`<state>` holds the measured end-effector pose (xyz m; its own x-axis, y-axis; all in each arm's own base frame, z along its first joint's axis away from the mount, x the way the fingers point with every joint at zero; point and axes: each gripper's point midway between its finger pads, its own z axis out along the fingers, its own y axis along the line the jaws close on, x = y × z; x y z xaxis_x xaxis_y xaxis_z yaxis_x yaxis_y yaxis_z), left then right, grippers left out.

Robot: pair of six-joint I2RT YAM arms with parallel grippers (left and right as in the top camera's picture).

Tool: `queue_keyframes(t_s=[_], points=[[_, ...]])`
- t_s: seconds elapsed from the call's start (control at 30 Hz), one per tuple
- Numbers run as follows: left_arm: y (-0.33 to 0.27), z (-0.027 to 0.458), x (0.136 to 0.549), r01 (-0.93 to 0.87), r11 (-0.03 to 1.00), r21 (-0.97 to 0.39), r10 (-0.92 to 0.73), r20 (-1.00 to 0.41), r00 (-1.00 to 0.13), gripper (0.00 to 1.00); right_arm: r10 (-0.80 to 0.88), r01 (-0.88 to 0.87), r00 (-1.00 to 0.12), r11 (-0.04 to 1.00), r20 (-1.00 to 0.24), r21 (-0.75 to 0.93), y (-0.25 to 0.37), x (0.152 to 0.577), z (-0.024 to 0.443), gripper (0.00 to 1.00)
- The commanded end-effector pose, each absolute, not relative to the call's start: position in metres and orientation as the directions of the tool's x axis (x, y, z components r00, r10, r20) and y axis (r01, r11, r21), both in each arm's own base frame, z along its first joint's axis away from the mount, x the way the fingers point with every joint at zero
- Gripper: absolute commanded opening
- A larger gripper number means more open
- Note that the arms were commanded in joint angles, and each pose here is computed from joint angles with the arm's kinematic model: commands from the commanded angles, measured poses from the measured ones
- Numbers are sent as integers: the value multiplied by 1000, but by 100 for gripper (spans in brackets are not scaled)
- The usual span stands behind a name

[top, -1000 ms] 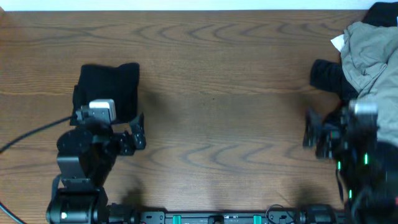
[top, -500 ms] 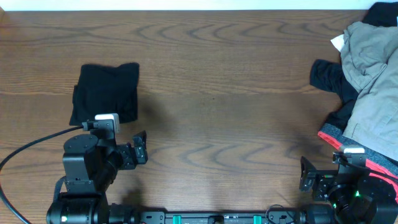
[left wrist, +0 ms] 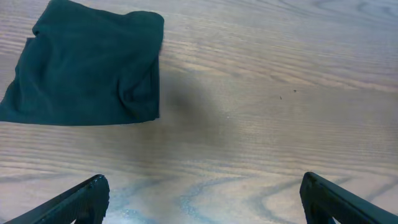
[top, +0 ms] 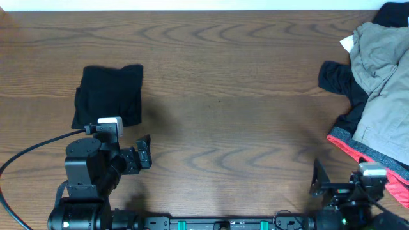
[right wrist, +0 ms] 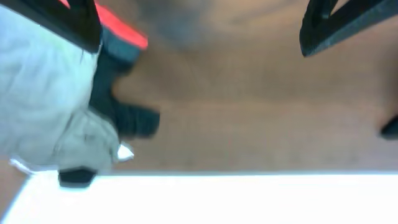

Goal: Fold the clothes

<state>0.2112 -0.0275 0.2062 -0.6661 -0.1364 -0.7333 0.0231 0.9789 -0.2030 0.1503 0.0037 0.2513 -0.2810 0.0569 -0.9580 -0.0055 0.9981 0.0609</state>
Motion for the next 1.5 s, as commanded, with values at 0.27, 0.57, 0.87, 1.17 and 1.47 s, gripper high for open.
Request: queue_keyframes(t_s=[0.27, 0.57, 0.87, 1.17, 1.47], points=[[-27, 208, 211, 15, 978, -209, -147, -734, -663, 98, 19, -24, -90, 999, -996, 22, 5, 229, 200, 99], [-27, 208, 211, 16, 978, -209, -146, -735, -662, 98, -39, -15, -65, 999, -997, -38, 3, 246, 159, 99], [-27, 208, 211, 15, 978, -209, -147, -735, -662, 98, -40, -15, -74, 999, -996, -39, 3, 246, 157, 99], [-27, 208, 211, 15, 978, -209, -147, -735, -662, 98, -40, -15, -74, 999, -996, -39, 3, 246, 157, 99], [-27, 208, 211, 16, 978, -209, -146, -735, -662, 98, -40, -15, -74, 999, -996, -39, 3, 246, 157, 99]])
